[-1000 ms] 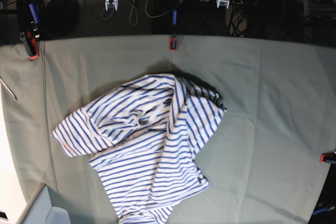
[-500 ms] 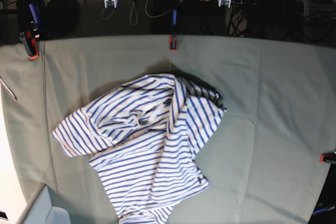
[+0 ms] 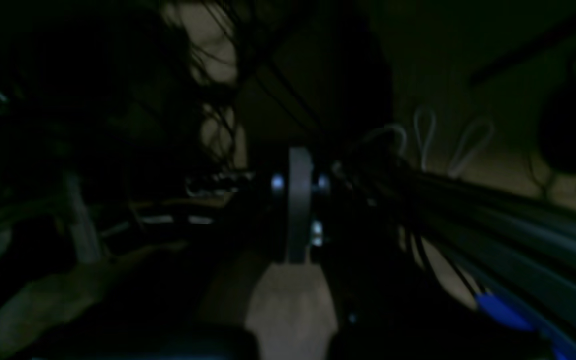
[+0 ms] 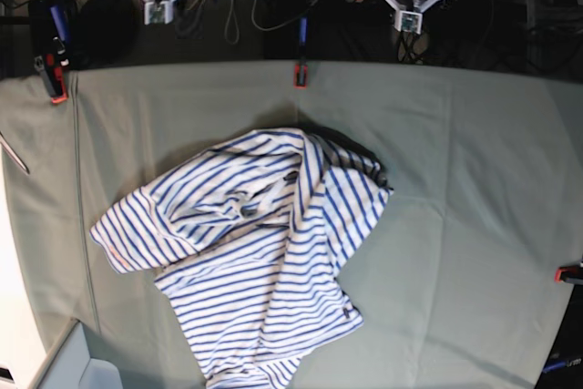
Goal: Layout the t-shirt on the table in an organized manner, then fold the t-shirt properly
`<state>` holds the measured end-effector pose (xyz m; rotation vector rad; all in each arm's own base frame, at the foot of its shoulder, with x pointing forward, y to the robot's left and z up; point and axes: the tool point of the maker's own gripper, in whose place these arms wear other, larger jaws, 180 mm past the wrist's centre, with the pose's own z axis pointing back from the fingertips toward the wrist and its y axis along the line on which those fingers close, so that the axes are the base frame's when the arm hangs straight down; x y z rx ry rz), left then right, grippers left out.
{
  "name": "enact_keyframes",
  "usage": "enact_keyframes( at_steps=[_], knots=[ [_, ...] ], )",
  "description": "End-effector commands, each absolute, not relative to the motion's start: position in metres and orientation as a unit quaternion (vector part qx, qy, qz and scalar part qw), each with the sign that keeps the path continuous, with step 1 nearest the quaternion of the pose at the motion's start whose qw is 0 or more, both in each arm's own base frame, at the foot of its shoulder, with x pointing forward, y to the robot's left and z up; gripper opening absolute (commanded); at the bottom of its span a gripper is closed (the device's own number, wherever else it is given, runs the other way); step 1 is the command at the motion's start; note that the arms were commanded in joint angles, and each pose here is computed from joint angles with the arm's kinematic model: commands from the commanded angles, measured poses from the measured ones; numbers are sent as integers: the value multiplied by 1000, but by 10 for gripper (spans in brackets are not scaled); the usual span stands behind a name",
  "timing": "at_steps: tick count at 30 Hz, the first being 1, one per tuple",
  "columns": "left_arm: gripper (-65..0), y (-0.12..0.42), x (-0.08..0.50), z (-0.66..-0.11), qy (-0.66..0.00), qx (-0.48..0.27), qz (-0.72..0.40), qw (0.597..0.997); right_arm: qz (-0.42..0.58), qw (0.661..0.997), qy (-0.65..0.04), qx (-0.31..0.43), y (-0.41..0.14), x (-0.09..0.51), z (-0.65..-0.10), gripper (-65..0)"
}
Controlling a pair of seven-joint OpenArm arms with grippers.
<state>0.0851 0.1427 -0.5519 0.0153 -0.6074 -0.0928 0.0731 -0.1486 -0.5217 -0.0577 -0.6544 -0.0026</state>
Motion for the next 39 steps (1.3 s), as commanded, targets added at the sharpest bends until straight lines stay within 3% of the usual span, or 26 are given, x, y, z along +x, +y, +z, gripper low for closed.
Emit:
enact_keyframes(
  at_steps=[1, 14, 20, 22, 27, 30, 39],
  knots=[
    [-650, 142, 88, -541, -318, 7, -47, 947, 7, 938, -345, -30, -153, 77, -506, -650],
    [-650, 173, 159, -423, -478, 49, 9, 877, 17, 862, -506, -29, -147, 153, -384, -650],
    [-641, 169, 183, -383, -529, 47, 8, 847, 18, 852, -523, -27, -143, 176, -353, -650],
    [-597, 165, 191, -370, -546, 41, 14, 836, 17, 857, -515, -24, -140, 183, -351, -650],
    [-414, 158, 204, -341, -581, 4, 70, 811, 19, 864, -503, -22, -139, 188, -353, -650],
    [-379, 150, 220, -331, -600, -9, 70, 797, 20, 862, -505, -24, -140, 191, -352, -648],
    [-374, 107, 255, -318, -624, -65, 52, 777, 32, 860, -508, -27, -142, 193, -350, -410]
  ],
)
